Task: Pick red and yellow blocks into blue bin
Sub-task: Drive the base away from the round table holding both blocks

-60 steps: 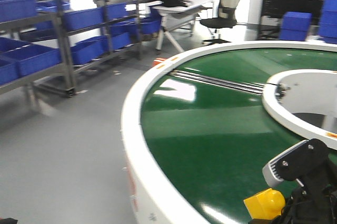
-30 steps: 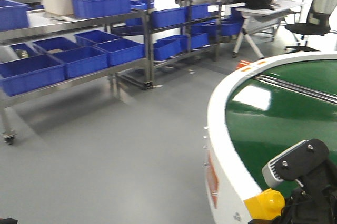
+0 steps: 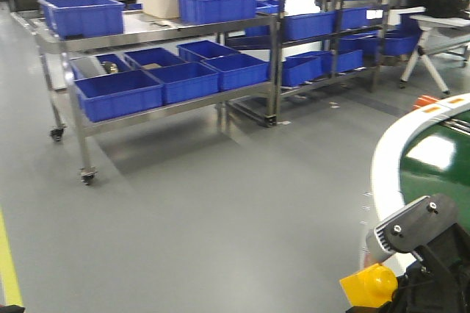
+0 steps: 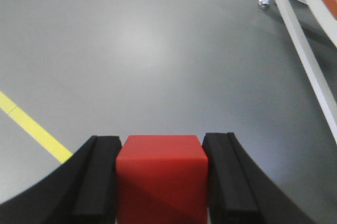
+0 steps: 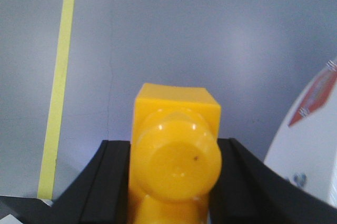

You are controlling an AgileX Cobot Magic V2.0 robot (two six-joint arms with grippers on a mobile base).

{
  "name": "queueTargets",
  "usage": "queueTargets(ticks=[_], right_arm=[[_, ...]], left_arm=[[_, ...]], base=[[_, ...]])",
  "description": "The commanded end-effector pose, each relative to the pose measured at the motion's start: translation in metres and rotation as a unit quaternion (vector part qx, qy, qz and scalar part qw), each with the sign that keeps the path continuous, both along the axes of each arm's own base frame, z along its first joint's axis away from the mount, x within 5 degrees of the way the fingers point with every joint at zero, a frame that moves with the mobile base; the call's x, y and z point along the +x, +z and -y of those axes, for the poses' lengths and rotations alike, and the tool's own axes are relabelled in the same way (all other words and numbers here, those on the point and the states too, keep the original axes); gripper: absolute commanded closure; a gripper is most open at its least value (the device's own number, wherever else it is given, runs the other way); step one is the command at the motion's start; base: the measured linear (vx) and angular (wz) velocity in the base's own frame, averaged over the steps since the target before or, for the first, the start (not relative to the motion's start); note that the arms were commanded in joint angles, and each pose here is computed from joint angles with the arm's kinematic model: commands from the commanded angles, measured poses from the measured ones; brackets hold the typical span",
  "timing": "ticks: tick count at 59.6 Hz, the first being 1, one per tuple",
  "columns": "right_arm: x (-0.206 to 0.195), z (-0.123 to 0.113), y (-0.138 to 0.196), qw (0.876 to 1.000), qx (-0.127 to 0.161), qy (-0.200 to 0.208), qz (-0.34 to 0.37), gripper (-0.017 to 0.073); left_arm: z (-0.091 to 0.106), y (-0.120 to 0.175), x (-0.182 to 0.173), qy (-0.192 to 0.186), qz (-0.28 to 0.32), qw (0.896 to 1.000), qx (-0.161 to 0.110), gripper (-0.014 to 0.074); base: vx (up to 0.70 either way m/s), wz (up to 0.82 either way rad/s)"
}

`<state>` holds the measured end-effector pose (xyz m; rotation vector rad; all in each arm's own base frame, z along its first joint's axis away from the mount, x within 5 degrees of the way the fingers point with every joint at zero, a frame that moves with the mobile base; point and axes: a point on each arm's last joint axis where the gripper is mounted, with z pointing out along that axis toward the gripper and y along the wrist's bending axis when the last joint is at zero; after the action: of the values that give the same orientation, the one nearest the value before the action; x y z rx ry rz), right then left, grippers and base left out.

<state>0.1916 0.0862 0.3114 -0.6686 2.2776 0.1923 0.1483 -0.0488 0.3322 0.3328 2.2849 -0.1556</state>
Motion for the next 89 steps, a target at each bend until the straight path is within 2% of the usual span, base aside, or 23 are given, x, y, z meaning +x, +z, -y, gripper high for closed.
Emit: queueTargets(ticks=[1,48,89], right_arm=[[0.002,-0.0003,0.0176,0.998,0.02,-0.002,0.053,0.0318],[0.002,-0.0003,0.0176,0.998,0.02,-0.002,0.053,0.0318],[0.002,-0.0003,0.0177,0.998,0.02,-0.002,0.053,0.0318]], left_arm=[[0.0017,0.0141,0.002,-0.003,0.046,0.999,-0.017,0.0353],[0.0017,0.0141,0.002,-0.003,0.046,0.999,-0.017,0.0353],[0.0017,0.0141,0.002,-0.003,0.046,0.999,-0.017,0.0353]], base=[[0.08,0.36],[0.12,0.32],[0.24,-0.02]])
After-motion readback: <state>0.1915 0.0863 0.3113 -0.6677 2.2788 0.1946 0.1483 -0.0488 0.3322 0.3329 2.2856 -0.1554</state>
